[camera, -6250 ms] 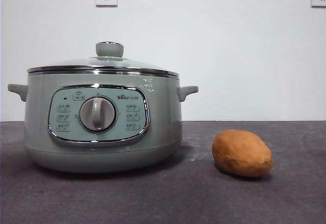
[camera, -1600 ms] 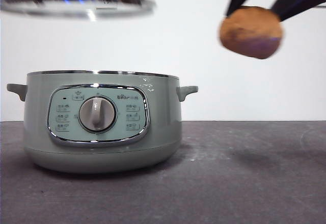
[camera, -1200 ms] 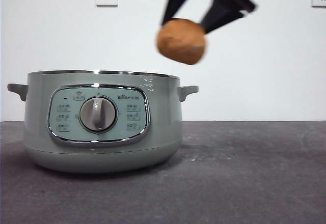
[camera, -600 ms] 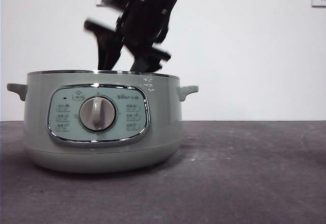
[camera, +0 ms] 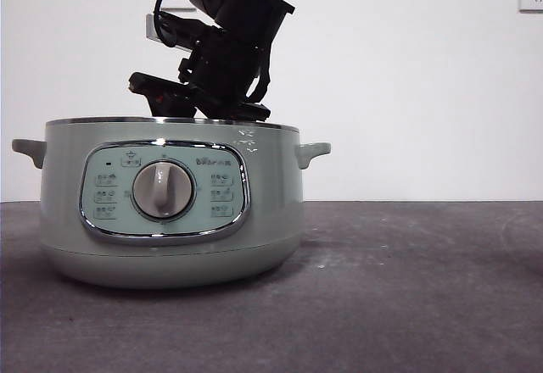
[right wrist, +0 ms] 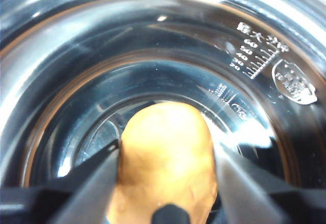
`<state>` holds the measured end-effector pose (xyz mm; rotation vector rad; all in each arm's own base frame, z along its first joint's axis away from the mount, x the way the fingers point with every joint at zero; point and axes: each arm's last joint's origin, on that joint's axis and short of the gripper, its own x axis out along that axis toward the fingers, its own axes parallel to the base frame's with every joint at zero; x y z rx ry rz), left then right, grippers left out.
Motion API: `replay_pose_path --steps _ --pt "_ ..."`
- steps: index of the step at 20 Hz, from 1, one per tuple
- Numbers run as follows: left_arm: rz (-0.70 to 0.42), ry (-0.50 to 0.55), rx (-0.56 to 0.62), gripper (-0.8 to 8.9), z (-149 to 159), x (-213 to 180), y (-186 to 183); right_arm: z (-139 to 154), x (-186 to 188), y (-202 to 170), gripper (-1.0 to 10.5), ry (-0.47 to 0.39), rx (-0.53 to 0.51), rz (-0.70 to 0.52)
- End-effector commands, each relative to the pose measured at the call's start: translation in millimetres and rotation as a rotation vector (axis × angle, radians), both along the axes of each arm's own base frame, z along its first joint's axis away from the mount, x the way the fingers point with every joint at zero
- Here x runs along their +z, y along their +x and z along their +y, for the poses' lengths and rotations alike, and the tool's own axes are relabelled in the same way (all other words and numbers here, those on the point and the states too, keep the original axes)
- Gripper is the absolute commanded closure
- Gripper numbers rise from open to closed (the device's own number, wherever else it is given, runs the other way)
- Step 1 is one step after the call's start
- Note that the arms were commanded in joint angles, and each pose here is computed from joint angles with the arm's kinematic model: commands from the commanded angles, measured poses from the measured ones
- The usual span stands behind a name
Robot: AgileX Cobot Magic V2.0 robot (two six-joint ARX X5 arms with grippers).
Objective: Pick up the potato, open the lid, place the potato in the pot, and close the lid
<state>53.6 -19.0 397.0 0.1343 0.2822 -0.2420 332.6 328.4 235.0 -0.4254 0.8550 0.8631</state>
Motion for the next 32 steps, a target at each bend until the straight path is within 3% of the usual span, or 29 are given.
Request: replay_pose_path --steps 1,4,8,14,17,24,32 --pt "-0.065 -0.021 0.003 8.22 2 8 -3 3 -10 0 5.3 -0.020 0.007 0.018" --pt "-0.057 -0.017 0.003 8.22 0 7 0 -1 4 -2 5.3 -0.007 -0.001 0.010" --pt "-0.031 -0.004 0.007 8.22 -10 8 22 -24 63 -24 5.4 0.032 -0.005 -0.034" --pt "0.013 0.014 -0.015 8.22 -44 2 92 -83 155 -77 5.4 0.062 -0.059 -0.144" --pt "0.060 -0.005 -0.120 8.22 -68 -12 134 -111 186 -103 5.4 0.080 -0.092 -0.200" --pt "0.182 -0.106 -0.243 8.22 -109 -61 209 -158 224 -147 5.4 0.076 -0.168 -0.297" --pt "0.309 -0.148 -0.270 8.22 -123 -87 224 -173 231 -157 5.4 0.067 -0.230 -0.321"
